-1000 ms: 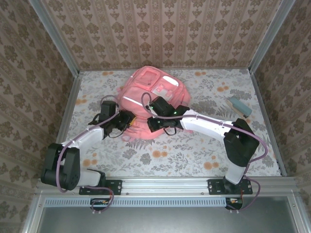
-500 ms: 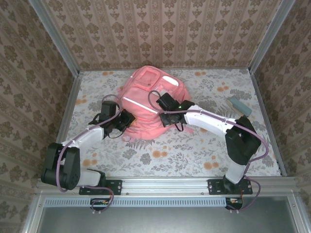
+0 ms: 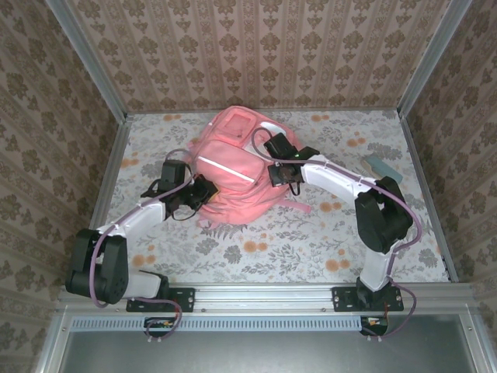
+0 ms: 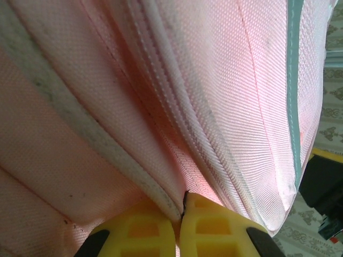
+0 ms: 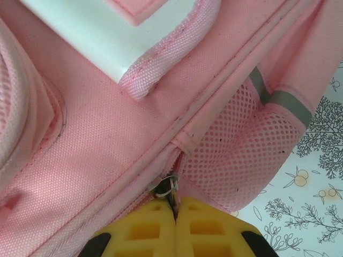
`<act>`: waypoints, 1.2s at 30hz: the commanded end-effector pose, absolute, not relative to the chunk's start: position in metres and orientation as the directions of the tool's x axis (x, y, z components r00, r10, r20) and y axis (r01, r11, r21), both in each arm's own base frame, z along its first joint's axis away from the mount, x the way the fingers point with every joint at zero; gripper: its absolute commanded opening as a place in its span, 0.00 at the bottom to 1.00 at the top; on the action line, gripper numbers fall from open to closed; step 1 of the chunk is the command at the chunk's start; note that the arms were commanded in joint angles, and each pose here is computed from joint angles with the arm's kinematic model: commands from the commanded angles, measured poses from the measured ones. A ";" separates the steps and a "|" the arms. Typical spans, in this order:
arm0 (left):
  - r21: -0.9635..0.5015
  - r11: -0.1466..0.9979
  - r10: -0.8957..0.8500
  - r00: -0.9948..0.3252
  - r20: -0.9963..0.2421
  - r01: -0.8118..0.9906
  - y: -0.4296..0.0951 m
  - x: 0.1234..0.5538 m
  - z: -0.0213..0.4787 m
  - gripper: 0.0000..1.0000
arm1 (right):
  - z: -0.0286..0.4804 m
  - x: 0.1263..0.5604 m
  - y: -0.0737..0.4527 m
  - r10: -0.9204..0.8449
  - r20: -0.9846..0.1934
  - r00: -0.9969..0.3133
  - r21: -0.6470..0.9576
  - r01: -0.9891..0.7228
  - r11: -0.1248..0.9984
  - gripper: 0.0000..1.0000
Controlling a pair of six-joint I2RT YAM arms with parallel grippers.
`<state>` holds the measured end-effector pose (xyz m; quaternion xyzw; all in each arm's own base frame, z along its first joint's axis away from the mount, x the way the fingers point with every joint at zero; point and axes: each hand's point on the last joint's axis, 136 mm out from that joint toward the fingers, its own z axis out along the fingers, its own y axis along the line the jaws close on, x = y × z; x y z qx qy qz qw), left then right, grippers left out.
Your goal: Pack the student bag
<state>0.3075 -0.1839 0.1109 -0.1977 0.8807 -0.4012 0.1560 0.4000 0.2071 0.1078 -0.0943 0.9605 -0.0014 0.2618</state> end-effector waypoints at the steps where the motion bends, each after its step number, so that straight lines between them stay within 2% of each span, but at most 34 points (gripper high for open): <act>1: -0.749 0.636 -0.410 -0.903 -0.124 -0.186 -0.180 0.296 0.118 0.10 | 0.128 0.417 0.179 -0.128 -0.555 -0.822 -0.087 -0.096 0.992 0.02; 2: -0.750 0.638 -0.404 -0.905 -0.134 -0.174 -0.180 0.295 0.122 0.19 | 0.131 0.414 0.183 -0.126 -0.556 -0.821 -0.058 -0.113 0.992 0.11; 4: -0.747 0.648 -0.396 -0.903 -0.164 -0.149 -0.177 0.294 0.133 0.41 | 0.140 0.405 0.193 -0.120 -0.565 -0.816 0.015 -0.155 0.988 0.36; 6: -0.737 0.665 -0.390 -0.898 -0.205 -0.121 -0.173 0.292 0.144 0.54 | 0.150 0.394 0.198 -0.103 -0.573 -0.813 0.076 -0.177 0.981 0.51; 9: -0.708 0.701 -0.380 -0.886 -0.266 -0.088 -0.161 0.291 0.157 0.65 | 0.169 0.386 0.216 -0.069 -0.608 -0.791 0.201 -0.238 0.950 0.66; 13: -0.662 0.747 -0.374 -0.859 -0.349 -0.056 -0.142 0.294 0.171 0.73 | 0.176 0.377 0.250 -0.057 -0.592 -0.804 0.368 -0.332 0.869 0.78; 20: -0.609 0.792 -0.378 -0.822 -0.426 -0.049 -0.111 0.315 0.178 0.91 | 0.164 0.390 0.281 -0.042 -0.542 -0.839 0.473 -0.346 0.810 0.89; 25: -0.640 0.768 -0.383 -0.820 -0.426 -0.026 -0.108 0.332 0.177 0.98 | 0.149 0.395 0.300 -0.057 -0.505 -0.861 0.526 -0.359 0.771 0.93; 33: -0.667 0.745 -0.410 -0.796 -0.445 -0.010 -0.108 0.365 0.171 1.00 | 0.138 0.390 0.312 -0.082 -0.479 -0.874 0.560 -0.376 0.738 0.94; 36: -0.660 0.751 -0.403 -0.783 -0.474 0.013 -0.108 0.379 0.167 0.98 | 0.137 0.384 0.315 -0.094 -0.467 -0.879 0.580 -0.385 0.717 0.93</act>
